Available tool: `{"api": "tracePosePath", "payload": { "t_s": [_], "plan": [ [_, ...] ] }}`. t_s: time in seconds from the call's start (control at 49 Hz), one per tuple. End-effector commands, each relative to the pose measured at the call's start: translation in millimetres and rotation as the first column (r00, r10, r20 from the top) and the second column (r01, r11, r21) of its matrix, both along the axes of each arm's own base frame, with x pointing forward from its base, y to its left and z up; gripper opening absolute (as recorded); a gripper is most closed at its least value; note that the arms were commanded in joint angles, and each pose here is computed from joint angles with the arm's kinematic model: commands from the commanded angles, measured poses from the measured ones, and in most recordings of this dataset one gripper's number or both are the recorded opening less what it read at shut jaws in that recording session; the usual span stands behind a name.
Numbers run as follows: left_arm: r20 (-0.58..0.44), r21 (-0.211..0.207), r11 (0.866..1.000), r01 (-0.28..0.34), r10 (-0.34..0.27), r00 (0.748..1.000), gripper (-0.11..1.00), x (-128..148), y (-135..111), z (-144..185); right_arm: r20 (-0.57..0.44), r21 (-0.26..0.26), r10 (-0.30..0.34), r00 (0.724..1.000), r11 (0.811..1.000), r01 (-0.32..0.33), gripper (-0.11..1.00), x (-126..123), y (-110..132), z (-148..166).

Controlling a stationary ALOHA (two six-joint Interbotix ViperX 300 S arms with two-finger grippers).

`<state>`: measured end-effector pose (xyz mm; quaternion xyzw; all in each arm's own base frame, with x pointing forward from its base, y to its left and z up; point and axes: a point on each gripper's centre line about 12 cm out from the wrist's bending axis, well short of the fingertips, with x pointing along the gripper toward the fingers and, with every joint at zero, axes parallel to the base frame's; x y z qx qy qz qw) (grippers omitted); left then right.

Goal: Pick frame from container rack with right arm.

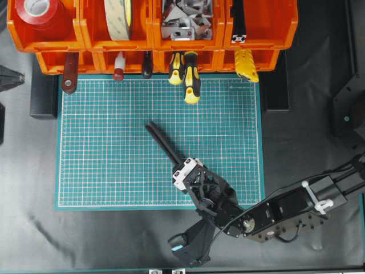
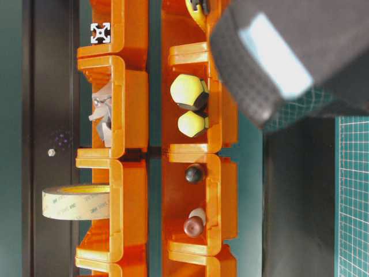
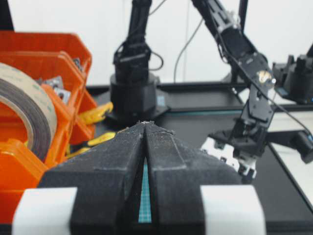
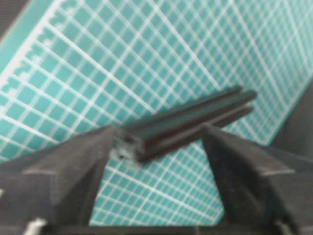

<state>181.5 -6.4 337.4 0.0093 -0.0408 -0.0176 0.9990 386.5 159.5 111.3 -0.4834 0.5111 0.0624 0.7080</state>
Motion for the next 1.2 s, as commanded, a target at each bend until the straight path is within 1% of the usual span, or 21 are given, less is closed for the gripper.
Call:
{"api": "tracePosePath", "payload": {
  "t_s": [0.0,0.061,0.143,0.245,0.326,0.408,0.469,0.53,0.612,0.694,0.755,0.877,0.898,0.959,0.979,1.061,1.163,1.183],
  "plan": [
    [0.022,0.001,1.000,0.001,-0.001,1.000,0.00,0.1,-0.3,11.1,0.028,0.027,-0.016,0.999,1.000,0.015,0.80,3.1,0.2,7.6],
    [0.020,-0.001,1.000,0.001,-0.001,1.000,0.00,-0.2,-0.2,11.0,0.042,0.043,-0.039,0.998,0.998,0.037,0.83,3.5,0.4,8.6],
    [0.022,0.001,1.000,0.001,-0.001,1.000,0.00,-0.6,-0.2,11.3,0.057,0.064,-0.079,0.995,0.995,0.075,0.83,3.3,-0.5,8.2],
    [0.022,0.001,1.000,0.001,-0.001,1.000,0.00,-0.6,-0.2,11.3,0.089,0.109,-0.139,0.986,0.986,0.129,0.83,2.9,0.0,12.6],
    [0.025,0.002,1.000,0.001,-0.001,1.000,0.00,-0.9,-0.2,12.2,0.127,0.161,-0.204,0.971,0.970,0.183,0.83,2.5,-0.7,22.3],
    [0.017,0.001,1.000,0.001,-0.001,1.000,0.00,-0.8,-0.2,11.3,0.174,0.223,-0.292,0.940,0.942,0.251,0.83,0.0,-4.5,39.7],
    [0.009,0.001,1.000,0.001,-0.001,1.000,0.00,-0.8,-0.2,10.4,0.201,0.263,-0.350,0.915,0.919,0.293,0.83,-4.3,-7.7,52.3],
    [0.002,0.001,1.000,0.002,-0.002,1.000,0.00,-0.7,-0.4,9.5,0.227,0.315,-0.407,0.885,0.890,0.328,0.83,-9.8,-11.1,66.3],
    [-0.003,0.002,1.000,0.006,-0.006,1.000,0.00,-1.3,-1.2,9.6,0.257,0.401,-0.482,0.838,0.842,0.361,0.83,-18.4,-16.7,85.9],
    [-0.008,0.002,1.000,0.011,-0.011,1.000,0.00,-1.3,-2.0,9.0,0.284,0.481,-0.539,0.793,0.796,0.369,0.83,-27.8,-23.6,105.3],
    [-0.006,0.002,1.000,0.014,-0.014,1.000,0.00,-1.4,-2.5,9.2,0.305,0.537,-0.569,0.764,0.765,0.356,0.83,-35.1,-28.6,120.8],
    [-0.012,0.002,1.000,0.013,-0.013,1.000,0.00,-1.3,-2.5,8.5,0.350,0.633,-0.604,0.716,0.716,0.295,0.83,-51.2,-39.2,149.3],
    [-0.015,0.002,1.000,0.015,-0.015,1.000,0.00,-1.3,-2.8,8.1,0.359,0.643,-0.607,0.709,0.711,0.283,0.83,-53.9,-41.7,152.5],
    [-0.018,0.002,1.000,0.016,-0.016,1.000,0.00,-1.3,-3.0,7.8,0.375,0.680,-0.628,0.682,0.686,0.257,0.83,-62.7,-50.0,163.7],
    [-0.018,0.001,1.000,0.016,-0.016,1.000,0.00,-1.6,-3.0,7.9,0.382,0.698,-0.640,0.667,0.673,0.246,0.83,-67.1,-54.1,168.4],
    [-0.023,0.002,1.000,0.021,-0.021,1.000,0.00,-1.6,-3.8,7.3,0.393,0.743,-0.669,0.631,0.635,0.210,0.83,-80.1,-65.9,179.7],
    [-0.038,0.001,0.999,0.034,-0.034,0.999,0.00,-1.7,-6.2,5.5,0.391,0.792,-0.705,0.592,0.585,0.175,0.83,-98.9,-80.0,185.0],
    [-0.043,0.001,0.999,0.037,-0.037,0.998,0.00,-1.7,-6.8,5.0,0.391,0.797,-0.710,0.586,0.580,0.171,0.83,-102.7,-82.4,184.8]
  ]
}}
